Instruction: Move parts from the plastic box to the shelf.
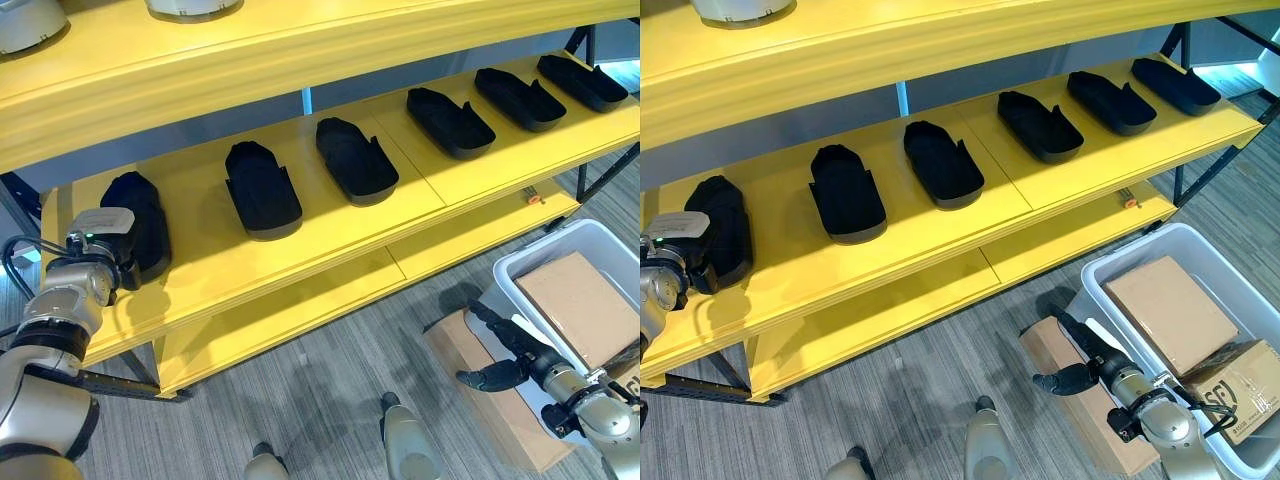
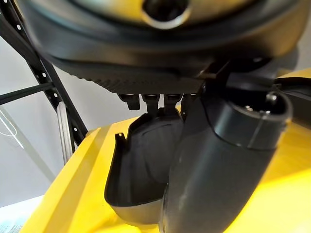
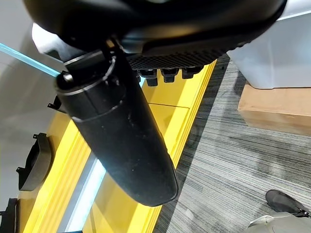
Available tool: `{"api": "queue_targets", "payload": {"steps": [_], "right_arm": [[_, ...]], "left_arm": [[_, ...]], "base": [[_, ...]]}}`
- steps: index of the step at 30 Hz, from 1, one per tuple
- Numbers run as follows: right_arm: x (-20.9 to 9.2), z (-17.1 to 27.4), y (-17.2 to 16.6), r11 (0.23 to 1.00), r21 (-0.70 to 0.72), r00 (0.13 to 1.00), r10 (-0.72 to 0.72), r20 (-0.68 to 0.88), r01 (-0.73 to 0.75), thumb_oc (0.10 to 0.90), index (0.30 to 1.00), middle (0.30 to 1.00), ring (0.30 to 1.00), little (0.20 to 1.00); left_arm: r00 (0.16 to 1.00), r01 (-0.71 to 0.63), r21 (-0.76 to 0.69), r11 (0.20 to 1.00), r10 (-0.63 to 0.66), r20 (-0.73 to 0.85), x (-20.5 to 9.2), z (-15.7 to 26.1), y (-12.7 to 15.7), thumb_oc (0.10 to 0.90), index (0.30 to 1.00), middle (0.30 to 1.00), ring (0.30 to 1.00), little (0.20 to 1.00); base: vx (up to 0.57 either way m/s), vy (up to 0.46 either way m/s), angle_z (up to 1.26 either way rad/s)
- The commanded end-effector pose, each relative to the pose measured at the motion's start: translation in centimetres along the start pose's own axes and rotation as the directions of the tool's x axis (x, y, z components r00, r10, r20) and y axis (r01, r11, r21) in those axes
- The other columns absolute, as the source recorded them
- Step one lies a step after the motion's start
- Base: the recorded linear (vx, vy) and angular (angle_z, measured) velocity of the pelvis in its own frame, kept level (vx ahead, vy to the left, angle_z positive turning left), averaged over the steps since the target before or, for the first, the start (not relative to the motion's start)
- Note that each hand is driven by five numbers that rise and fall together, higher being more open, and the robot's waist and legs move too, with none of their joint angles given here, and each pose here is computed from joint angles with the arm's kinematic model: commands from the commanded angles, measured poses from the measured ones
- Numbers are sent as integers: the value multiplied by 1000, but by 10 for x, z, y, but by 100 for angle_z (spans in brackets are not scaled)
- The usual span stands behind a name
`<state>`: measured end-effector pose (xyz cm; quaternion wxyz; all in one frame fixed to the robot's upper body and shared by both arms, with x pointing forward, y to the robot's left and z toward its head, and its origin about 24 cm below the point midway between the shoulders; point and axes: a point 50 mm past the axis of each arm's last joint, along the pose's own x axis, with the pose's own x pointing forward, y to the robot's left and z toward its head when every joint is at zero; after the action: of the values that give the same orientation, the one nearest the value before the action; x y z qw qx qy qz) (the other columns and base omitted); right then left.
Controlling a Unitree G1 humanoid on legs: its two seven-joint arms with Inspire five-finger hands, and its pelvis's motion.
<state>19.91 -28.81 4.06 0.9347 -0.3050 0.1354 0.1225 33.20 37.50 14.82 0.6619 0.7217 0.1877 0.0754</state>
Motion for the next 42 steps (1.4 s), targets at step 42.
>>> {"api": "queue_targets", "payload": {"steps": [42], "right_arm": [[0, 31, -17, 998, -5, 985, -67, 160, 69, 900, 1000, 1000, 1000, 1000]], "left_arm": [[941, -329, -377, 866, 266, -212, 6, -12, 66, 900, 1000, 1000, 1000, 1000]], "base": [[1, -2, -1]]}}
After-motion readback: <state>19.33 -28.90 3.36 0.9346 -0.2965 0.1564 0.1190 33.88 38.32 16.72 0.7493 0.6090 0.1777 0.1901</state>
